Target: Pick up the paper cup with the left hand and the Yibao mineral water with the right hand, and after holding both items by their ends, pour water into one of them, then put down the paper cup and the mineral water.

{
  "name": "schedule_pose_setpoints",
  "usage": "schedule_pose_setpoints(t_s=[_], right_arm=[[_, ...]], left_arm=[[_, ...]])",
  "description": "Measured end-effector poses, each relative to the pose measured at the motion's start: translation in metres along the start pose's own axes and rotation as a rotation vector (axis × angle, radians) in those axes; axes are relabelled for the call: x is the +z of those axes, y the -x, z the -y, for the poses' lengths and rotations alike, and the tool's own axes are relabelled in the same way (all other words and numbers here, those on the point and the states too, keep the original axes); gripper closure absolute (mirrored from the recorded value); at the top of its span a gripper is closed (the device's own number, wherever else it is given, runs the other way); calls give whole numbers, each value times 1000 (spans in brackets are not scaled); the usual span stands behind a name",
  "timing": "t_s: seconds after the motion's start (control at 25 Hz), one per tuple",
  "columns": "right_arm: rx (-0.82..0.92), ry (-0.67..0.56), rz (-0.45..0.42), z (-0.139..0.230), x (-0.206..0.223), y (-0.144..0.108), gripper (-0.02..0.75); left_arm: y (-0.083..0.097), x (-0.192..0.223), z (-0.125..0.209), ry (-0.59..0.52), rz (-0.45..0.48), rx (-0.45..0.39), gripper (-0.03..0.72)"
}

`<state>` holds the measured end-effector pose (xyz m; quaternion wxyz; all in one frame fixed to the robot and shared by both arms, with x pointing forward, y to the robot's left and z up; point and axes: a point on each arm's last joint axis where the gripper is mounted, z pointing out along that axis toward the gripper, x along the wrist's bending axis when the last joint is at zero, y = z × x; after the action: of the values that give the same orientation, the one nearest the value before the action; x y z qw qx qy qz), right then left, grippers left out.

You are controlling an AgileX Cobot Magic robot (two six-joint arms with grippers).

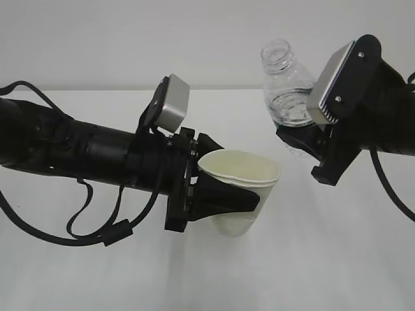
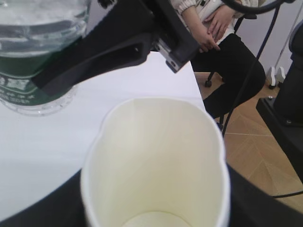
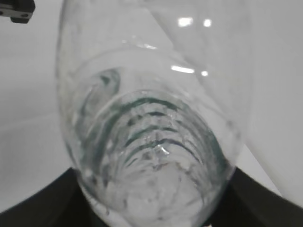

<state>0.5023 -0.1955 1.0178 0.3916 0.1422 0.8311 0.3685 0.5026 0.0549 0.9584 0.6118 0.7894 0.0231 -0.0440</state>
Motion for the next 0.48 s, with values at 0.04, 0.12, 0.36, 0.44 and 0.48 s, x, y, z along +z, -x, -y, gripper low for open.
schedule_pose_setpoints(t_s=[0.04,0.12,0.36,0.44,0.48], right_arm=[[-4,0,0,0,0,0,267],[-8,-1,0,0,0,0,267],[-41,-2,1,0,0,0,267],[-48,-2,1,0,0,0,267],[-55,-2,1,0,0,0,267]], left_arm=[[0,0,0,3,-3,-2,278],[-1,0,-1,8,-7,-6,278],[-1,0,-1,10,-7,-7,278],[-1,0,-1,12,-6,-7,278],[0,0,-1,13,-5,-7,278]])
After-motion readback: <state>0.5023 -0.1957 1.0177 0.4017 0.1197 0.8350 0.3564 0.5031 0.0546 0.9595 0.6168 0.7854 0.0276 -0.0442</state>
